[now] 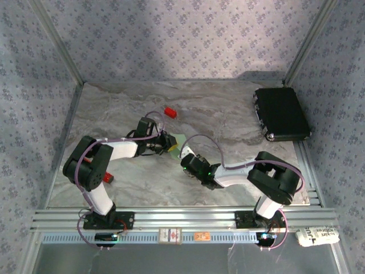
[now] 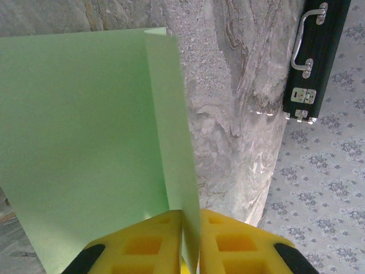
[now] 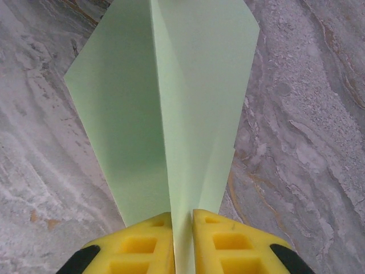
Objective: Fold a paper plane with a square sheet of paper (pick it up from the middle)
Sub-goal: Fourth fold the wing at the center of the table.
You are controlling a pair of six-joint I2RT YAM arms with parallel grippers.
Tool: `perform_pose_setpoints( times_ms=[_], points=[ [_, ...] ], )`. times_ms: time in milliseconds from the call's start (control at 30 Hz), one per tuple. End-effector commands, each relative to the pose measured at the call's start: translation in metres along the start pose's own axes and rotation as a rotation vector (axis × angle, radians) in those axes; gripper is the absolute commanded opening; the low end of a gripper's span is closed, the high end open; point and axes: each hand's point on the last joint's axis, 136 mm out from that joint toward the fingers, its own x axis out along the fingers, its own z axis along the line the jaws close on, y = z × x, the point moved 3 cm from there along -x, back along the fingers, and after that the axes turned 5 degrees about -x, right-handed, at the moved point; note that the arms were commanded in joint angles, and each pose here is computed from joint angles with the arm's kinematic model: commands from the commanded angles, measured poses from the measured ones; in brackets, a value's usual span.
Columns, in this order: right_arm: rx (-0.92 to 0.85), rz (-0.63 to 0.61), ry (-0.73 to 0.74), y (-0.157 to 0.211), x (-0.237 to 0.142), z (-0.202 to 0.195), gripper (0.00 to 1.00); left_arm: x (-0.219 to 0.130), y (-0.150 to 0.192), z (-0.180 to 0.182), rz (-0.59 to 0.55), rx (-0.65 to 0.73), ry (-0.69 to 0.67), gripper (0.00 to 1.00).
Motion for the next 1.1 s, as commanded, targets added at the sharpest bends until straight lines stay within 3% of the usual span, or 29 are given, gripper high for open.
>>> perform_pose_setpoints(
  times_ms=[0,567,767,1067],
  points=[
    [0.051,-0.037,-0.002,-0.013,0.000,-0.002,0.17,0.000,-0.001,-0.009,0.010,0.025,0.014,0.14],
    [0.085,-0.031,-0.025,-0.010,0.003,-0.004,0.13,0.000,-0.001,-0.010,0.011,0.026,0.011,0.13],
    [0.086,-0.022,-0.019,-0.007,0.004,-0.004,0.18,0.001,-0.001,-0.009,0.014,0.025,0.008,0.12],
    [0.099,-0.023,-0.033,-0.006,0.005,-0.005,0.17,0.001,-0.002,-0.009,0.013,0.024,0.008,0.12]
  ],
)
